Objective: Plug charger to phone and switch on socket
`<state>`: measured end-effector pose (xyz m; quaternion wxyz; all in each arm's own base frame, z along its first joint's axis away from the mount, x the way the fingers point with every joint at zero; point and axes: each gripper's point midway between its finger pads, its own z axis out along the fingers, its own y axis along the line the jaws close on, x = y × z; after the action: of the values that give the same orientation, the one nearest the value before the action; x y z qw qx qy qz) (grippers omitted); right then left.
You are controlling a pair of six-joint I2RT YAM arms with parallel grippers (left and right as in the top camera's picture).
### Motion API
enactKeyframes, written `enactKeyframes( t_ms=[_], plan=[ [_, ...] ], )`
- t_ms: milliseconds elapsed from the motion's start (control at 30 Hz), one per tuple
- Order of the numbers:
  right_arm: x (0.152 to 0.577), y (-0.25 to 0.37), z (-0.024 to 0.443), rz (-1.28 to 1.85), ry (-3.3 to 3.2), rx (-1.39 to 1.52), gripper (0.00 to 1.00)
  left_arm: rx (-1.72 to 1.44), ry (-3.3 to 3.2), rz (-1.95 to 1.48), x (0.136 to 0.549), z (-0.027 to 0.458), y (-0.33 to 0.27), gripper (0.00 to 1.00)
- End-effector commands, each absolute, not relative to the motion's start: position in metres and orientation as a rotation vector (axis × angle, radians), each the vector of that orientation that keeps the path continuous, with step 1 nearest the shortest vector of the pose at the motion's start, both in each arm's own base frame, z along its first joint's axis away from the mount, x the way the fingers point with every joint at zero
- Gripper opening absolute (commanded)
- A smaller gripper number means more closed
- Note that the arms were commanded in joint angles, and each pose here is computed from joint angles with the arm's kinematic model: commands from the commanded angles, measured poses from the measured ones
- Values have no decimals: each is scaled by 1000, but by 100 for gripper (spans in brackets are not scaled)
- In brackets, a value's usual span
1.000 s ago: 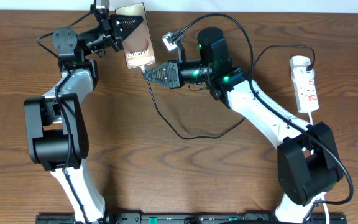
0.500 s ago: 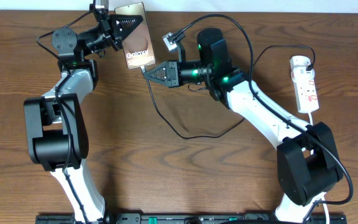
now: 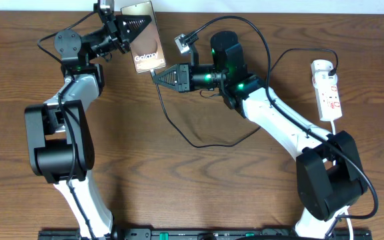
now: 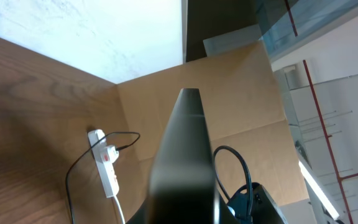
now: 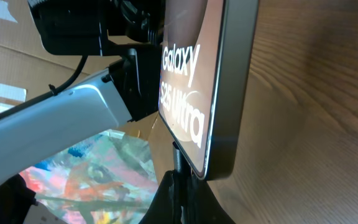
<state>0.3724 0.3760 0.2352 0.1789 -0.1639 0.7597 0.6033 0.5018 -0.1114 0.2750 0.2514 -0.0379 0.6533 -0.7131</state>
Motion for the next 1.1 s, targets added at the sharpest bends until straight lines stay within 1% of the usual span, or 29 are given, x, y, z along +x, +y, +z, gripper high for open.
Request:
enactKeyframes(
  t_ms=[0,800,1000,1067],
  plan=[
    [391,373,234,1638,2134,-381,1,7,1796,-1926,492,280,-118,7],
    [410,363,244,1596,2068,-343,1,79,1844,-1954,481,275,-134,7],
    [404,360,242,1607,2064,-411,1,72,1842,-1949,482,275,-131,7],
    [402,360,238,1604,2080,-420,8,71,1842,-1949,482,275,-130,7]
  ],
)
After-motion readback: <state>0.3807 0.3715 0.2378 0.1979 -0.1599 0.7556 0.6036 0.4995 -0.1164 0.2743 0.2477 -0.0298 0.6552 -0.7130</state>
